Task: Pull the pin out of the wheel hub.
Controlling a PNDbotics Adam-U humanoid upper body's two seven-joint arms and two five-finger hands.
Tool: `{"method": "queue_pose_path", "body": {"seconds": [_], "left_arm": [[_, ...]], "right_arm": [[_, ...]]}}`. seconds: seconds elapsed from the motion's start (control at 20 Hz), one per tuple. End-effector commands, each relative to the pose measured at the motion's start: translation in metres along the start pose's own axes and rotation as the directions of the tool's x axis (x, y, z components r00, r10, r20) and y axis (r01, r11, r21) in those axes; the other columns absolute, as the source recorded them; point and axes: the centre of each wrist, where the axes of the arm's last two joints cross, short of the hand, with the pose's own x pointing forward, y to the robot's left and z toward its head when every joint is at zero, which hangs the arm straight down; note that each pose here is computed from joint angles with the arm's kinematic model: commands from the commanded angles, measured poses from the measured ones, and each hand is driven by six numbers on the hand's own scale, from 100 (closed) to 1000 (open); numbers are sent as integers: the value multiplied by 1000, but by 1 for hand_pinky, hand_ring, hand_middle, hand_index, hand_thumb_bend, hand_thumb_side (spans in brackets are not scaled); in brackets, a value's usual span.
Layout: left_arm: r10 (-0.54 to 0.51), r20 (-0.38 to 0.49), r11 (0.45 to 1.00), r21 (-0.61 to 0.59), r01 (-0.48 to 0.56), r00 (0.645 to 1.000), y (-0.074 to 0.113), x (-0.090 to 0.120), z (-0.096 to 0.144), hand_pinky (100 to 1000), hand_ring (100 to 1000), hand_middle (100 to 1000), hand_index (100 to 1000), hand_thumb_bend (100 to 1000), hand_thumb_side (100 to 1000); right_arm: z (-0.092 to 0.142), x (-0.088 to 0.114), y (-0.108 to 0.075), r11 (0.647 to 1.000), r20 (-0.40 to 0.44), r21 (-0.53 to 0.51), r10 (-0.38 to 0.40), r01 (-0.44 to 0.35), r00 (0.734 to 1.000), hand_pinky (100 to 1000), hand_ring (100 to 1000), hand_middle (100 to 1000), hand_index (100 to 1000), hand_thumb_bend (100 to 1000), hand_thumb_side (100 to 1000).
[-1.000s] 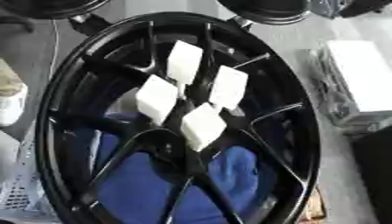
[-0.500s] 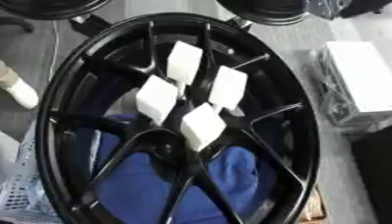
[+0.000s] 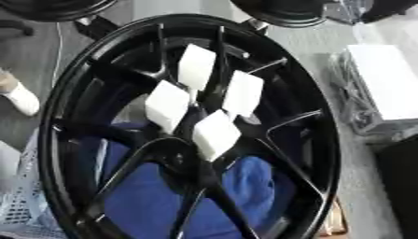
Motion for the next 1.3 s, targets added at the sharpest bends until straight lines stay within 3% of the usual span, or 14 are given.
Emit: {"method": "queue_pose_path", "body": {"seconds": [0.05, 0.9, 1.3], "left_arm": [[-18, 32, 1000, -19, 19, 999, 2, 10, -4, 759, 711, 759, 760, 281, 826], [-22, 29, 999, -26, 23, 999, 2, 10, -4, 759, 705, 753, 758, 276, 834], [-23, 25, 999, -34, 24, 999, 1, 10, -3, 759, 703, 756, 755, 273, 836]], "right_arm": [[0, 3, -11, 995, 31, 34, 98, -99, 995, 864, 840, 794, 867, 300, 337], [-16, 13, -9, 962, 239, 118, 212, -245, 948, 878, 861, 816, 874, 399, 267], [-24, 19, -12, 961, 319, 102, 213, -257, 924, 874, 857, 806, 863, 389, 241]]}}
